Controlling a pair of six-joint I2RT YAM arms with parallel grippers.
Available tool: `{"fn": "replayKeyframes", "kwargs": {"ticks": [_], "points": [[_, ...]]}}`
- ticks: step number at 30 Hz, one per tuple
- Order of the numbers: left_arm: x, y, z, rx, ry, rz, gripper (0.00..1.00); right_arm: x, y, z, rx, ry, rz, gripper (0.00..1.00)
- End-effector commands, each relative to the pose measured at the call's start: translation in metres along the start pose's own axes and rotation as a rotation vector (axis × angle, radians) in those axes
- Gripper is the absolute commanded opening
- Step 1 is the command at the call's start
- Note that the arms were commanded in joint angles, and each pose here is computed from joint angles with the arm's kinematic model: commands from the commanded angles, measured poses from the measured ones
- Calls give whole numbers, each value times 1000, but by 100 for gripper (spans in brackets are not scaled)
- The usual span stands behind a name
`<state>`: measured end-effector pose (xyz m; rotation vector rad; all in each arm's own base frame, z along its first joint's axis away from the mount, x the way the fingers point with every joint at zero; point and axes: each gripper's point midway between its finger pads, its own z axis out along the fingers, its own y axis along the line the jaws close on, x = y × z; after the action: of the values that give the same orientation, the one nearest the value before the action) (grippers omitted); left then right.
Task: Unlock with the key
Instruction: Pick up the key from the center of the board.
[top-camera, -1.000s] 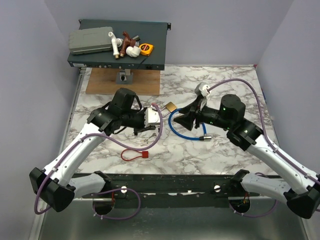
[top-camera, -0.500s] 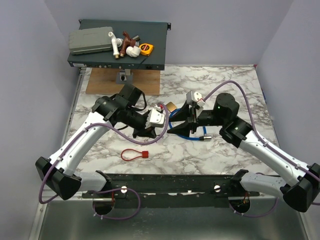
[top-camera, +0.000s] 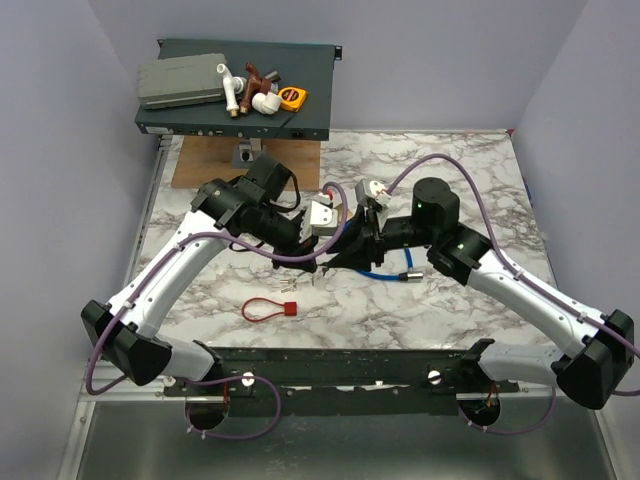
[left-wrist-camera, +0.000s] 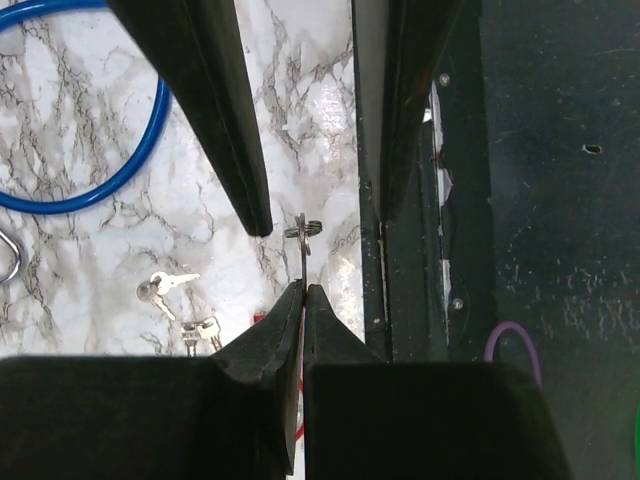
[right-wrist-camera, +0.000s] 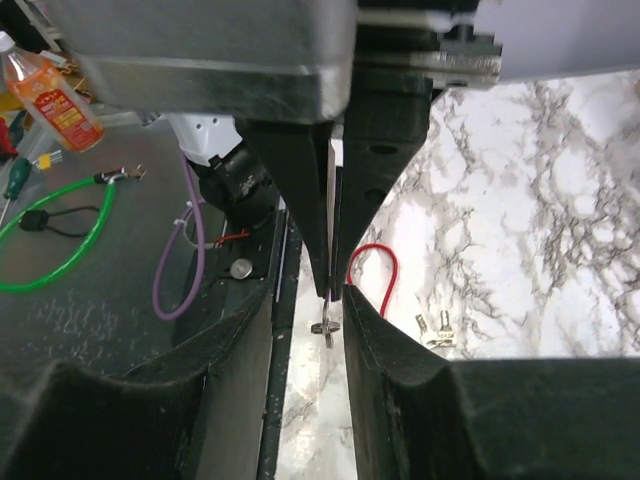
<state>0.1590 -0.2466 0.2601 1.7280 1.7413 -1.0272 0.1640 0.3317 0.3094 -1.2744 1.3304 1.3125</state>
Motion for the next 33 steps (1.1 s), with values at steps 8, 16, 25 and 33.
{"fn": "replayKeyframes", "kwargs": {"ticks": [8, 16, 25, 33], "points": [[-6, -10, 2, 24, 42, -79, 0, 14, -17, 9, 70, 69, 45, 30], [-3, -8, 3, 18, 61, -79, 0, 22, -12, 9, 52, 93, 51, 25], [-4, -2, 3, -1, 67, -72, 0, 31, -9, 9, 36, 130, 80, 36], [-10, -3, 2, -4, 51, -71, 0, 34, -16, 13, 61, 140, 83, 10]]}}
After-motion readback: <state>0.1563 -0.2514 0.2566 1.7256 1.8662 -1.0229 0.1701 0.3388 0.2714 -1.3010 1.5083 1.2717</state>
